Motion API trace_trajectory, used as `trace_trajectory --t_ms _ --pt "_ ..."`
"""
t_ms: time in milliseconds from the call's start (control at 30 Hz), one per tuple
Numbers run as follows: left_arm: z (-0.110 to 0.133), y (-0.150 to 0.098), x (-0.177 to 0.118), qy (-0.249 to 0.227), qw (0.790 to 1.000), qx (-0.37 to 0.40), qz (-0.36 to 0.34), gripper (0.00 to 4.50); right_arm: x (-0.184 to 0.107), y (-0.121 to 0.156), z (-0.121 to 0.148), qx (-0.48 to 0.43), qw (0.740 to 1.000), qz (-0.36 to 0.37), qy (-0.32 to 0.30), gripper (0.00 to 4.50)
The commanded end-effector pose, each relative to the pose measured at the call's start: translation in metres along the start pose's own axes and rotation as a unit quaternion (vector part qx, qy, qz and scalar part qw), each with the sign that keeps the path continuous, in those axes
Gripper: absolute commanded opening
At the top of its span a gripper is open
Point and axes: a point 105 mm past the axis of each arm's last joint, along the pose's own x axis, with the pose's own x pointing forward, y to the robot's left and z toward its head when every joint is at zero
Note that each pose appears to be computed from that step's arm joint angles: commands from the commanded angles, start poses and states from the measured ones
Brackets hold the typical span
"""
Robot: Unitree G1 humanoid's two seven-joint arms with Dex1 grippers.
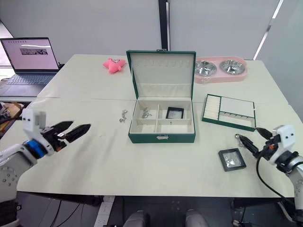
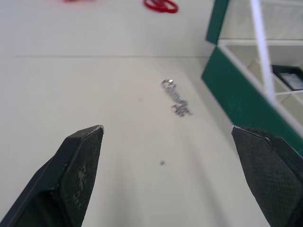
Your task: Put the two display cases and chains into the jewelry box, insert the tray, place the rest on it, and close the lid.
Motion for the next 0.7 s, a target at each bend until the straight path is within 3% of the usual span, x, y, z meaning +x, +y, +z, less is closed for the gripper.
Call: trace_trajectory --t_ms 33,433,700 --pt "0.005 0.035 -0.014 -0.042 0.994 0.011 0.099 4.47 -0.011 -0.013 -0.002 -0.005 0.998 -0.049 -0.024 4.5" --pt "-0.02 0.09 -0.031 -0.055 0.953 0.047 0.295 4.47 -0.024 -0.049 -0.022 -0.006 0.979 -0.195 -0.055 4.5" --pt "-0.019 0.09 -0.018 -0.067 0.947 0.048 0.311 4.47 -0.025 -0.051 -0.036 0.003 0.976 -0.211 -0.049 4.5"
